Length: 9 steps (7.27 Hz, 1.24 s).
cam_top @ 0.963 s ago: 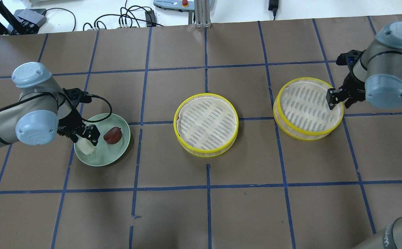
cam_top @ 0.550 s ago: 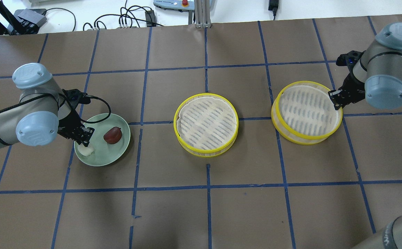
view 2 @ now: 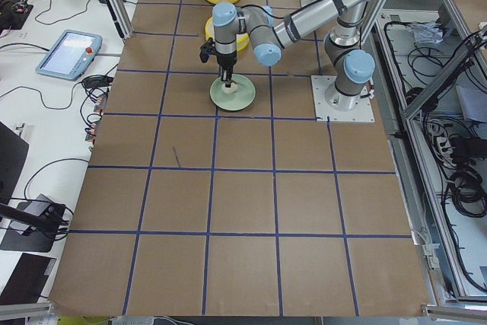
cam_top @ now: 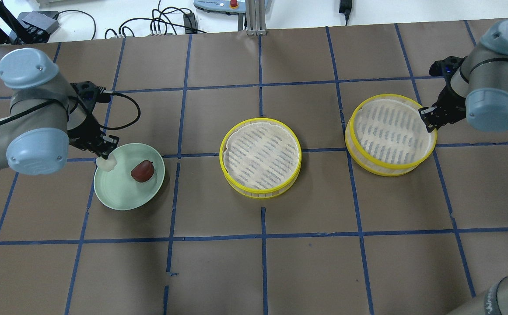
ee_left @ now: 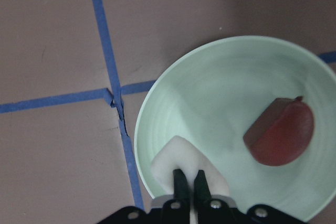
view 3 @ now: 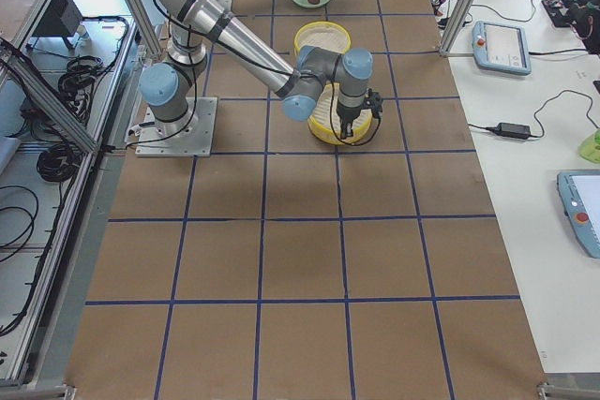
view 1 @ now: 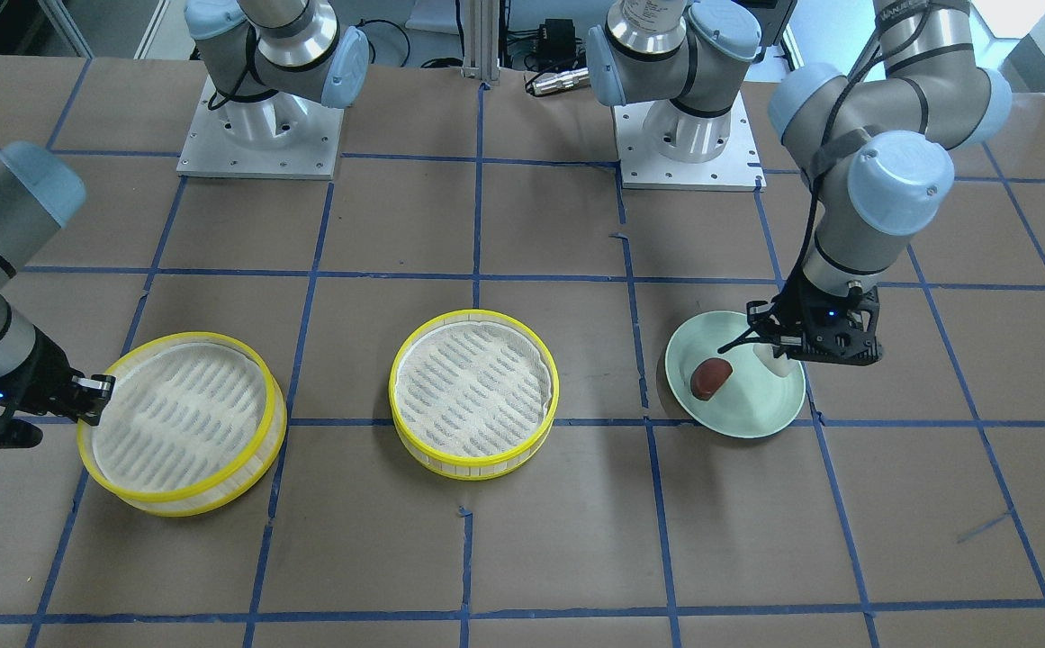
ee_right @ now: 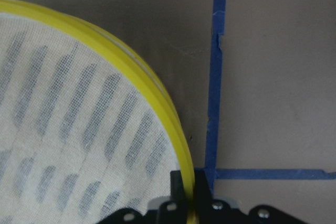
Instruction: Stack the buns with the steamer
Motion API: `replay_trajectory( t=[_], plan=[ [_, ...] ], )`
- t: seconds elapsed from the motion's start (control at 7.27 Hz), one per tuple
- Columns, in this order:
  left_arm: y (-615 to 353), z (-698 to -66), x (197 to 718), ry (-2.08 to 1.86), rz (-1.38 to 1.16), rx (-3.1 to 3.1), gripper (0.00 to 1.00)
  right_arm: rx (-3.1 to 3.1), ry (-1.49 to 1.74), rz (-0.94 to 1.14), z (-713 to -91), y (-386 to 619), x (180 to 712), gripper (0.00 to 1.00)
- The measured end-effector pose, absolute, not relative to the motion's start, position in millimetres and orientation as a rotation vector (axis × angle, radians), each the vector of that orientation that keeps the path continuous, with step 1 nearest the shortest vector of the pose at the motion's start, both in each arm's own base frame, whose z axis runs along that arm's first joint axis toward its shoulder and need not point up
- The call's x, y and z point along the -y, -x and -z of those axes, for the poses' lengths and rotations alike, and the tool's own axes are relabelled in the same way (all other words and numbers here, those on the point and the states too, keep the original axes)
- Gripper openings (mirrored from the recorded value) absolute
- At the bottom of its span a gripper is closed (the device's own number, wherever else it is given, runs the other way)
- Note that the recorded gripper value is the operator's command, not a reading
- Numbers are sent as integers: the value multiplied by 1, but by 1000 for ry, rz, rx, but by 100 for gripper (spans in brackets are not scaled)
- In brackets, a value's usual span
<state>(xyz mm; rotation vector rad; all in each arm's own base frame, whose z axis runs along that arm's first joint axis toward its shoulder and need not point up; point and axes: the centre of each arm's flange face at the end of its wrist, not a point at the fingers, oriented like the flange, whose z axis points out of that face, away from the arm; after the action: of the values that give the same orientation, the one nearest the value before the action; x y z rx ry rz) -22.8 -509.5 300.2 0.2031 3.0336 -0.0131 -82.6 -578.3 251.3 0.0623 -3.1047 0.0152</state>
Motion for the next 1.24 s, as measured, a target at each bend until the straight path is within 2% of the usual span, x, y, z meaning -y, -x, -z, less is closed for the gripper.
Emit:
replay_trajectory(
  t=[0.28,0.55,0.96,1.1,1.24],
  plan=[
    [109,-335,516,-97,124,-3088,3,3102,-60,-7,-320,83,576,8],
    [203,-352,523,12,201,-3165,3,3104,-59,10,-361,79,567,8],
    [318,-305,548,151,217,-3273,3,3109,-47,34,-366,74,559,6],
    [339,-283,550,158,220,-3283,8,3110,-35,36,-366,69,558,6],
    [348,-270,549,156,217,-3285,81,3111,-17,38,-366,55,558,6]
  ],
)
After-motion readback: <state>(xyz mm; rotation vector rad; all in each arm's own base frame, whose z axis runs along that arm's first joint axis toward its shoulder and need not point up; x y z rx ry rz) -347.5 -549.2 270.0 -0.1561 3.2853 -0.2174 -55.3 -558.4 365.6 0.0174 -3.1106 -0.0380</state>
